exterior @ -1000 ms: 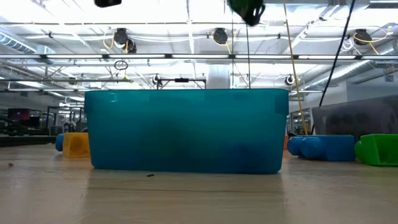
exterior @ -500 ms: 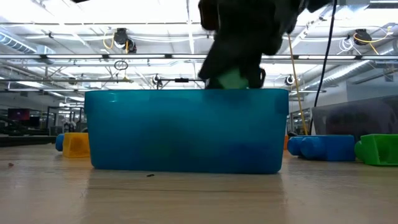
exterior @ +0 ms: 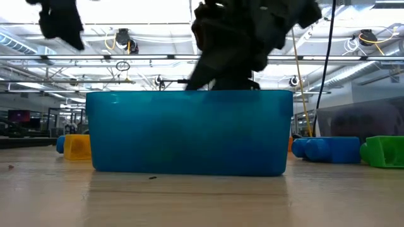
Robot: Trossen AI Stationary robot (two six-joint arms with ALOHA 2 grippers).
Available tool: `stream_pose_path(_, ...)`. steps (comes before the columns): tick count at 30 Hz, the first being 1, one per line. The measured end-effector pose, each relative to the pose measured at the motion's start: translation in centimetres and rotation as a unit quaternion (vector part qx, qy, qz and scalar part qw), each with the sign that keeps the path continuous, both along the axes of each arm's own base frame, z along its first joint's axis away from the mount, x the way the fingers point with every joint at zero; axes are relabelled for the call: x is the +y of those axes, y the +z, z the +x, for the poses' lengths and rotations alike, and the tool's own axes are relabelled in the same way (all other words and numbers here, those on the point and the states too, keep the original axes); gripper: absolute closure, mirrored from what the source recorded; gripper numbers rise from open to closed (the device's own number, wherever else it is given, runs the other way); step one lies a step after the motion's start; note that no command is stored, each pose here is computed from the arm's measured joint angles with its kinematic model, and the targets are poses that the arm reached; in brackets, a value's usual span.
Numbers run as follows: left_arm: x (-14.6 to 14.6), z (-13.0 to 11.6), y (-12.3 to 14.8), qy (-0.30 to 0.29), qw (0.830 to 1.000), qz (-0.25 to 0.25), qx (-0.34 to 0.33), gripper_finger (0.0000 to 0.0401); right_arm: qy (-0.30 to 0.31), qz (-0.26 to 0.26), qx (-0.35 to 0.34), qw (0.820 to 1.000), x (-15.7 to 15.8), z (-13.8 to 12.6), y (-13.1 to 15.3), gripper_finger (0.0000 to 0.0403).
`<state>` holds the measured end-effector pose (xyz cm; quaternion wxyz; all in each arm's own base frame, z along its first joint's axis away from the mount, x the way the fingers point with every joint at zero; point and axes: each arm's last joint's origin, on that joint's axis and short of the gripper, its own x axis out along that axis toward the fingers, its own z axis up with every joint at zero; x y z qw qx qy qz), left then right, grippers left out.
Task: Pick & Place Toys
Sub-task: Put the green game piece into the blue bin, then put the orange game piece into the blue bin
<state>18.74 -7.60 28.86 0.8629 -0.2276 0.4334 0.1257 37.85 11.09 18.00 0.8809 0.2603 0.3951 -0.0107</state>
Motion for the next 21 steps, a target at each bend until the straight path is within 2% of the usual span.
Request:
stream_pose_path(7,1.3,1.0,-3.9,0.087,0.994,0.005,0.067,0.0183,0.037,0.095,-0.059,0.993,-2.0,1.5,1.3,0.0176)
stream_pose_path(13,4.0,2.1,-5.6,0.158,0.982,0.016,0.102,0.0182,0.082,0.178,-0.147,0.969,-3.4,2.5,3.7,0.0160)
stream_pose_path(16,5.6,2.6,-6.0,0.189,0.975,0.019,0.111,0.0172,0.101,0.199,-0.203,0.953,-3.6,2.8,5.1,0.0159)
stream_pose_path(21,8.1,3.2,-6.9,0.238,0.961,0.006,0.137,0.0131,0.116,0.196,-0.285,0.931,-3.7,2.2,8.4,0.0165)
